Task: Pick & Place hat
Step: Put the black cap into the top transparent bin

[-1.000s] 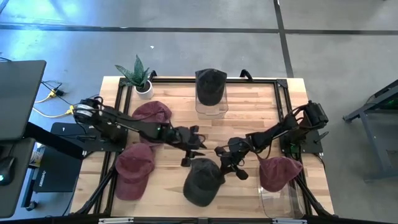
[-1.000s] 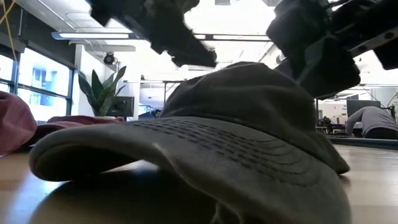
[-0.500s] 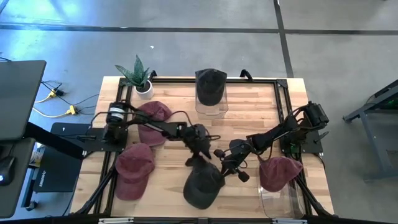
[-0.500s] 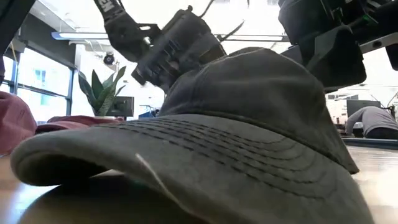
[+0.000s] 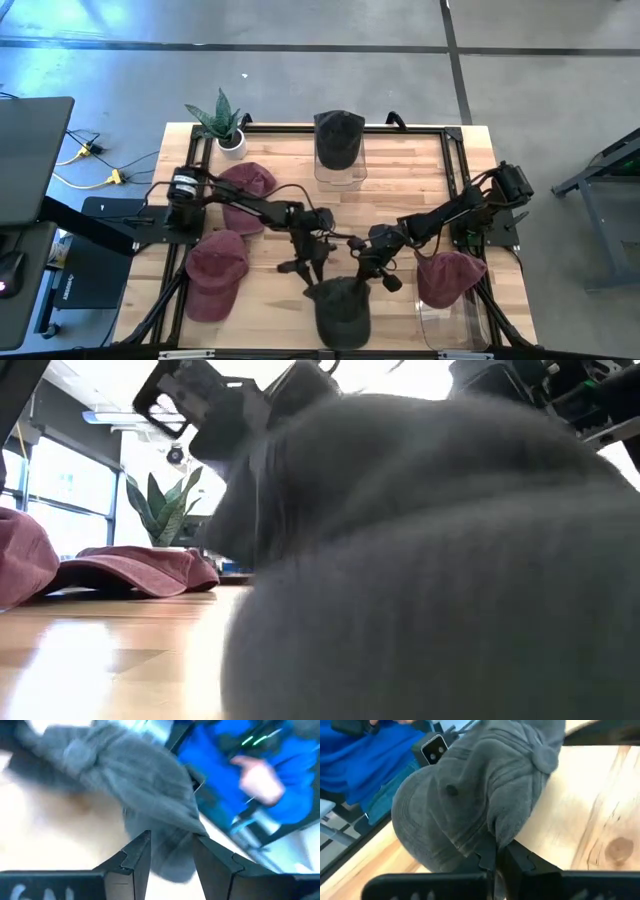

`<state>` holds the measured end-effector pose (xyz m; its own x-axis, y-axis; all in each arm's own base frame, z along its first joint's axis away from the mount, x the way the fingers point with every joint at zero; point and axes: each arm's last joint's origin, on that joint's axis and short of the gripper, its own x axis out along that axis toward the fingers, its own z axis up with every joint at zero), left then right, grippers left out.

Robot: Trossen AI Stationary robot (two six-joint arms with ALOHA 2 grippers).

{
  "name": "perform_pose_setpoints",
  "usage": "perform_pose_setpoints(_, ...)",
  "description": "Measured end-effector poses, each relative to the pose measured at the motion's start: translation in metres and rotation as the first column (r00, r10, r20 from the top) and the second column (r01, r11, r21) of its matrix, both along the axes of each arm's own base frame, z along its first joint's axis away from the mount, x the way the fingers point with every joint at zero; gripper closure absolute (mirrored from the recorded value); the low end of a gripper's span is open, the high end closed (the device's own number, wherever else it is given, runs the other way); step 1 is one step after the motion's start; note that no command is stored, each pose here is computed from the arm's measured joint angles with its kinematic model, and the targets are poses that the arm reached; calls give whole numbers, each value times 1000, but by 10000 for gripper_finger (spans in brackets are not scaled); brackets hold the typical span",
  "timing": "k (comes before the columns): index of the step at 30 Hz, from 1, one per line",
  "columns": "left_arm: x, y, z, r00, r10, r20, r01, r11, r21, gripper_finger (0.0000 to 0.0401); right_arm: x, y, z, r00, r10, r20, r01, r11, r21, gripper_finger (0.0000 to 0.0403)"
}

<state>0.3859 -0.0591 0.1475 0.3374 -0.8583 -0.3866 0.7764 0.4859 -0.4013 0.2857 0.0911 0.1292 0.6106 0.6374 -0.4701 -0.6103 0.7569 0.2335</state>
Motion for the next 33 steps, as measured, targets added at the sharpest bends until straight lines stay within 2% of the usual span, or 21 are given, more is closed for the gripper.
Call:
perform_pose_setpoints(3, -4, 10, 7, 996, 85, 17, -86, 989, 118, 263, 0, 0, 0, 1000, -7, 1, 7, 1000, -5, 394)
perform_pose_setpoints(7, -12, 28, 28, 981, 191, 36, -194, 951, 239, 263, 2, -2, 0, 997, -76, 18, 77, 996, -44, 385)
perform_pose_setpoints(9, -16, 34, 30, 976, 219, 7, -213, 942, 261, 263, 2, -3, -1, 993, -114, 21, 115, 991, -62, 385)
perform_pose_setpoints(12, -15, 33, 32, 973, 227, 36, -228, 938, 262, 263, 2, -4, -1, 991, -130, 21, 131, 989, -70, 392)
perform_pose_setpoints(16, -13, 9, 34, 972, 226, 69, -236, 928, 287, 263, 2, -4, -1, 991, -130, 21, 131, 989, -70, 398)
perform_pose_setpoints(18, -13, -1, 34, 963, 262, 71, -271, 913, 305, 263, 2, -4, -1, 991, -130, 21, 131, 989, -70, 397)
perform_pose_setpoints(24, -8, -22, 43, 909, 416, 12, -410, 891, 194, 263, 3, -4, -1, 991, -130, 21, 131, 989, -69, 384)
perform_pose_setpoints(27, -3, -24, 35, 867, 497, -31, -483, 855, 189, 263, 3, -4, -1, 991, -130, 22, 131, 989, -69, 389)
perform_pose_setpoints(29, -3, -23, 22, 855, 510, -94, -485, 850, 207, 263, 2, -4, 0, 991, -131, 24, 132, 989, -68, 394)
perform_pose_setpoints(33, 2, -28, 11, 916, 375, -144, -363, 926, 103, 263, 2, -4, 7, 991, -130, 44, 133, 989, -59, 394)
